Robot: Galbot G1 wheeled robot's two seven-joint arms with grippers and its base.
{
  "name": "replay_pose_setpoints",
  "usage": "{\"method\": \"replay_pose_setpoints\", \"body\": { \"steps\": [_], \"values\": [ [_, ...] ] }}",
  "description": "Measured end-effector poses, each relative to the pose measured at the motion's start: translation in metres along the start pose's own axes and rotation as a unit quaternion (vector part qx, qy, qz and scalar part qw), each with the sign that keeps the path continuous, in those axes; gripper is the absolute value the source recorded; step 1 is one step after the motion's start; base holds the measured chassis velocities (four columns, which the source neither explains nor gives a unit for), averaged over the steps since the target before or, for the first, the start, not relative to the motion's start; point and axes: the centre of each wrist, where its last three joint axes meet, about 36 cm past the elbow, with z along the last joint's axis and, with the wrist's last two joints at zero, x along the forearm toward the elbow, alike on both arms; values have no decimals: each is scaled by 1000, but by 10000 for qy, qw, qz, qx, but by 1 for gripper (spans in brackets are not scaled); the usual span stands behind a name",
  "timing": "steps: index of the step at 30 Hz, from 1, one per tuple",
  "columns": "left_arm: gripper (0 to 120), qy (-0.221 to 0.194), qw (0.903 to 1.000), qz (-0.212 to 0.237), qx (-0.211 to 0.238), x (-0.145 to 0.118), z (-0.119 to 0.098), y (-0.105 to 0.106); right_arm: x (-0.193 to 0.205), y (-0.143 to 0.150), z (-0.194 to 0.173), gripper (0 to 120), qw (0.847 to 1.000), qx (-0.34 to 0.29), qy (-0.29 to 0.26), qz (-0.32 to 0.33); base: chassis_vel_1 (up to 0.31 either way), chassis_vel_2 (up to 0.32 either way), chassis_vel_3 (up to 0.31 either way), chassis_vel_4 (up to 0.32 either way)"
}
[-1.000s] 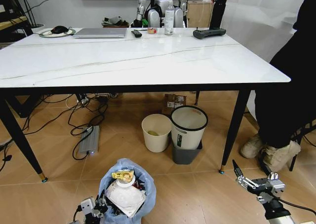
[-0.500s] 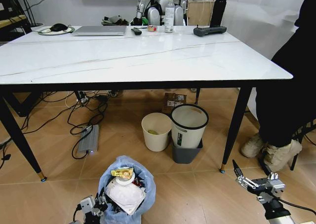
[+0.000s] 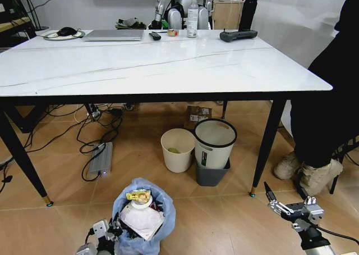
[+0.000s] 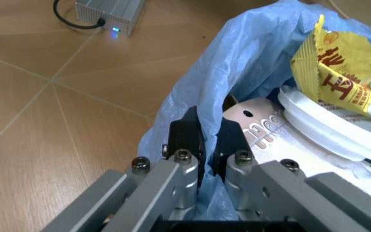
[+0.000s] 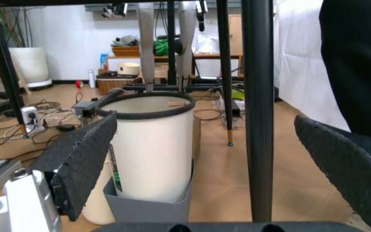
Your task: Pick up the trash bin and place the trash from the table into it.
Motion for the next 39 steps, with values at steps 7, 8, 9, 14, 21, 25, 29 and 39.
{"method": "replay_pose_setpoints", "body": {
  "steps": [7, 8, 9, 14, 21, 25, 29, 39],
  "values": [
    [0, 85, 9998, -157, -10, -18, -7, -1, 0, 0, 0, 100, 10000, 0, 0, 0, 0, 0, 0, 0],
    [0, 108, 9997, -195, -18, -20, -5, 1, 0, 0, 0, 100, 10000, 0, 0, 0, 0, 0, 0, 0],
    [0, 126, 9997, -210, -24, -21, -4, 2, 0, 0, 0, 100, 10000, 0, 0, 0, 0, 0, 0, 0],
    [0, 167, 9995, -251, -43, -24, 1, 5, 0, 0, 0, 100, 10000, 0, 0, 0, 0, 0, 0, 0],
    [0, 132, 9996, -233, -47, -24, 2, 6, 0, 0, 0, 100, 10000, 0, 0, 0, 0, 0, 0, 0],
    [0, 124, 9997, -219, -51, -24, 3, 7, 0, 0, 0, 100, 10000, 0, 0, 0, 0, 0, 0, 0],
    [0, 127, 9997, -219, -59, -24, 3, 7, 0, 0, 0, 100, 10000, 0, 0, 0, 0, 0, 0, 0],
    [0, 155, 9996, -216, -58, -25, 5, 8, 0, 0, 0, 100, 10000, 0, 0, 0, 0, 0, 0, 0]
  ]
}}
